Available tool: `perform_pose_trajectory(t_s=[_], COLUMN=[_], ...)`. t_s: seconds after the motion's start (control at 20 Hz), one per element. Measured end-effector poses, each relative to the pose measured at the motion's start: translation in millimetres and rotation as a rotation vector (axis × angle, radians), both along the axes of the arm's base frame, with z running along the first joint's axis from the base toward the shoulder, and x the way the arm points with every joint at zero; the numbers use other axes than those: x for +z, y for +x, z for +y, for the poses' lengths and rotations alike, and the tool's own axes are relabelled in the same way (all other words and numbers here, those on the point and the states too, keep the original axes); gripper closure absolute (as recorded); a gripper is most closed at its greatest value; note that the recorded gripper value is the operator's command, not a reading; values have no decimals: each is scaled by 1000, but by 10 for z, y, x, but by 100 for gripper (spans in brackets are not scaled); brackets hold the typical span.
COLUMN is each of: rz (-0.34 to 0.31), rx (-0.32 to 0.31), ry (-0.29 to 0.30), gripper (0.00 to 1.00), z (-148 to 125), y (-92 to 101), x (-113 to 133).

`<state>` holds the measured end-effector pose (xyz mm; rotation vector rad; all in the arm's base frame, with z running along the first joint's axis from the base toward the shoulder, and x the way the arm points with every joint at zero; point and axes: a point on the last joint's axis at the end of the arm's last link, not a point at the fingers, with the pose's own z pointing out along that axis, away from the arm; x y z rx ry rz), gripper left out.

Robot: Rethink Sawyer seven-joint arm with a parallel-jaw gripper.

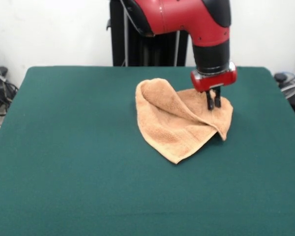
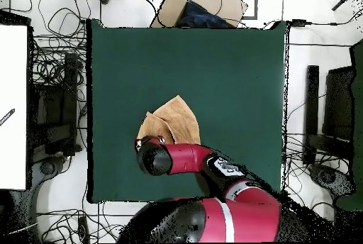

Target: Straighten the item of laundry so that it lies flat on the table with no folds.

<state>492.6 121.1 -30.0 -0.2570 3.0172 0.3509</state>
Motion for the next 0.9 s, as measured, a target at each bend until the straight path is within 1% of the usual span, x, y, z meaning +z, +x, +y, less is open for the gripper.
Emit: perform_pose_trajectory(t_s=[0.15,0.5,0.55,0.6,0.75,0.9], rz=[7,-5,-12,-25,-34,-42], rx=[-5,-13,-16,-21,-30,-45], ry=[12,9,8,4,-3,-15], gripper=[100,100,100,100,100,100], z=[36,64,71,80,76,50], y=[-40,-62,-48,-10,37,95], x=[70,341,408,540,689,903])
